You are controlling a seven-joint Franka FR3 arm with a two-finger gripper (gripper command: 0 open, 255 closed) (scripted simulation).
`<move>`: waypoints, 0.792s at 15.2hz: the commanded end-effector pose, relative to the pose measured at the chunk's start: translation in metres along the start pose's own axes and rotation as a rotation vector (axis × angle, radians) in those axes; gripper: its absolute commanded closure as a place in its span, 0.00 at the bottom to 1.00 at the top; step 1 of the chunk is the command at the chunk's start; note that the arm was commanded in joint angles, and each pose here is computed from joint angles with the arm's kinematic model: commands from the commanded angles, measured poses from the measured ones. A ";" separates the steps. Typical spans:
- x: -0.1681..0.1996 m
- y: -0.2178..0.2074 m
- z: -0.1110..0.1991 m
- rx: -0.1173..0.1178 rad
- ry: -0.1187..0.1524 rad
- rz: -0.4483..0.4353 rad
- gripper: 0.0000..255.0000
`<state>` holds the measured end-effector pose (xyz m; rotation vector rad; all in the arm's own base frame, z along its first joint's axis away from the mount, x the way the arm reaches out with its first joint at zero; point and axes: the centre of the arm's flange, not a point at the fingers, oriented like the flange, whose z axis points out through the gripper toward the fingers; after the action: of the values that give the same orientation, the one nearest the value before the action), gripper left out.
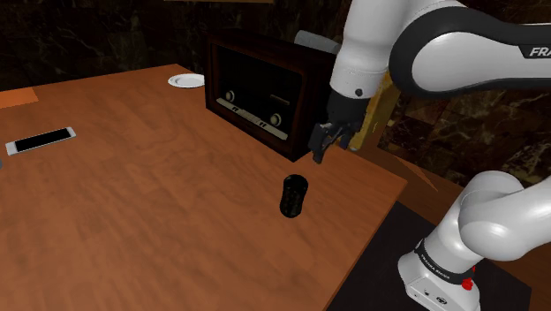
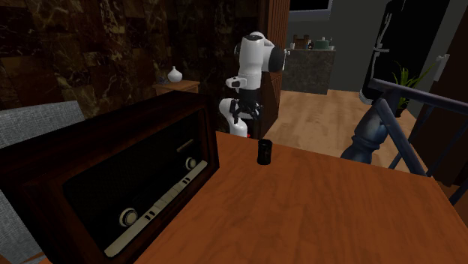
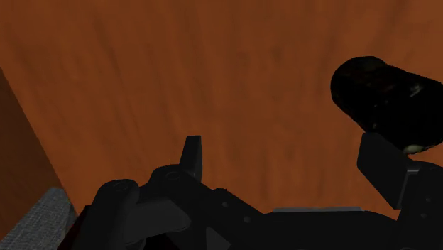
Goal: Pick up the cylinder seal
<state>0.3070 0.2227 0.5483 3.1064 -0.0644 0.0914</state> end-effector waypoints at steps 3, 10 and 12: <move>0.000 -0.049 0.018 0.013 -0.008 0.011 0.00; -0.002 -0.096 0.047 0.024 -0.015 0.019 0.00; -0.002 -0.097 0.058 0.024 -0.015 0.019 0.00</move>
<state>0.3127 0.3173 0.4927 3.1305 -0.0942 0.0692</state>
